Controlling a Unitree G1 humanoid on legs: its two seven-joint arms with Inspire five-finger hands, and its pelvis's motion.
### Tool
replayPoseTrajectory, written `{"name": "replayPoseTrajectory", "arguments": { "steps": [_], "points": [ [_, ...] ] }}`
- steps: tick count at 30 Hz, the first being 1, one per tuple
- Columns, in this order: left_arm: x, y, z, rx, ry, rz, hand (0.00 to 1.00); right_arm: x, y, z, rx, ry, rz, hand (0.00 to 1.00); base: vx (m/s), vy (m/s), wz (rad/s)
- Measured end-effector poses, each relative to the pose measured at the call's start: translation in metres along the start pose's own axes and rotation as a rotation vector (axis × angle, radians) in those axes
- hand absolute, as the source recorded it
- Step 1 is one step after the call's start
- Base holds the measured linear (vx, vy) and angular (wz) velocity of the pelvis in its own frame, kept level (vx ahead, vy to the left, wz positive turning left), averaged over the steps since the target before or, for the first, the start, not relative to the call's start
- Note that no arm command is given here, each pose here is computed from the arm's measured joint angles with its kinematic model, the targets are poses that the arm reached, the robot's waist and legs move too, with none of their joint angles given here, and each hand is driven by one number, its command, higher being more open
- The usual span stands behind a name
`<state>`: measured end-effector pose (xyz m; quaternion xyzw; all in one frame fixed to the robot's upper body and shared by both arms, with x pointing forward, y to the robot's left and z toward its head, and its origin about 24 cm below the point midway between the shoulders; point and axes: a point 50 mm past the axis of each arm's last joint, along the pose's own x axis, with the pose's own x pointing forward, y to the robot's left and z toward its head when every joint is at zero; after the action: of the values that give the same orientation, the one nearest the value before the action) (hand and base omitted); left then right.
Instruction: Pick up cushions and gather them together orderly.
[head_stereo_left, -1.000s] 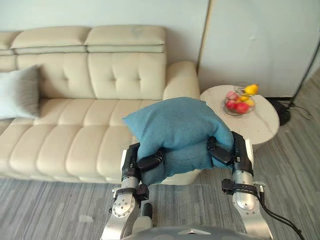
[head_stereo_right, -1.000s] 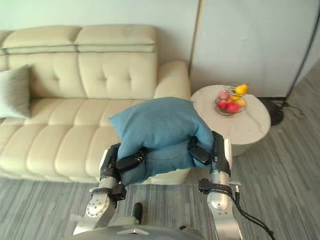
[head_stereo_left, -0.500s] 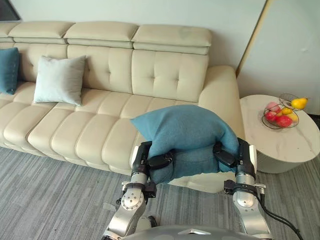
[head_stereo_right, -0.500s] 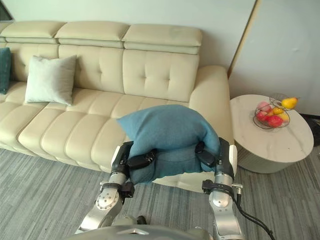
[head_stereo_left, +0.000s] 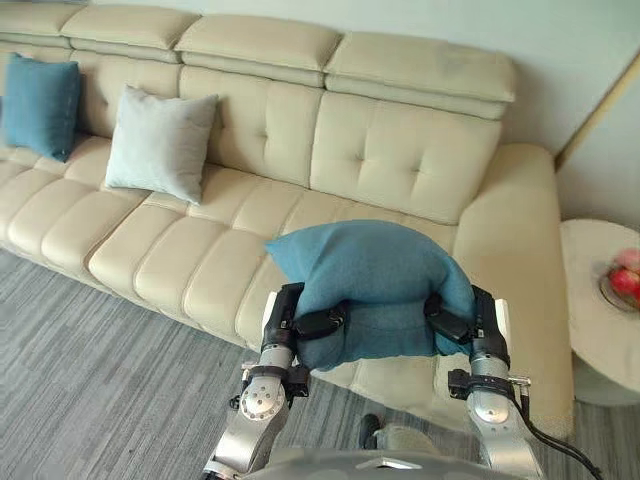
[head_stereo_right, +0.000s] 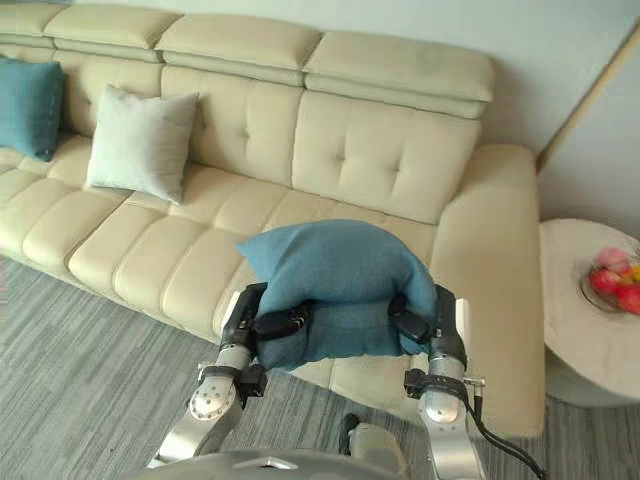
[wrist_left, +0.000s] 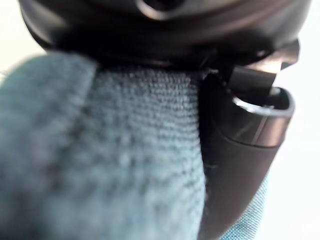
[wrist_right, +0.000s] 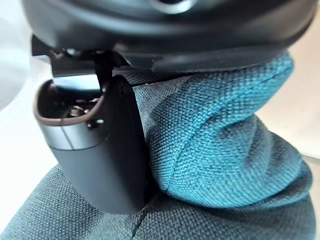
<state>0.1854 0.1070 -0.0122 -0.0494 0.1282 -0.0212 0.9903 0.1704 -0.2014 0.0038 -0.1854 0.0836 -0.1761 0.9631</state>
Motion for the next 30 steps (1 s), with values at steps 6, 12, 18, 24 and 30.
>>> {"name": "replayPoseTrajectory", "arguments": {
  "steps": [6,12,18,24,30],
  "points": [
    [-0.001,-0.005,0.010,-0.049,-0.049,0.002,0.00,0.010,-0.004,0.028,0.039,-0.119,-0.046,0.00,0.25,0.281,-0.57],
    [-0.003,0.001,0.005,-0.027,-0.031,0.021,0.00,0.009,0.011,0.017,0.078,-0.047,-0.030,0.00,0.11,0.235,-0.26],
    [-0.008,0.002,-0.001,-0.015,-0.006,0.012,0.00,0.007,0.013,0.011,0.049,-0.027,-0.017,0.00,0.01,0.038,-0.37],
    [-0.009,0.001,-0.001,0.007,-0.009,0.007,0.00,0.008,0.016,0.001,0.025,0.010,-0.009,0.00,0.03,0.004,-0.40],
    [0.005,-0.001,0.016,0.047,-0.087,0.027,0.00,0.022,0.022,0.015,-0.004,-0.054,-0.030,0.00,0.00,0.034,-0.37]
  ]
}}
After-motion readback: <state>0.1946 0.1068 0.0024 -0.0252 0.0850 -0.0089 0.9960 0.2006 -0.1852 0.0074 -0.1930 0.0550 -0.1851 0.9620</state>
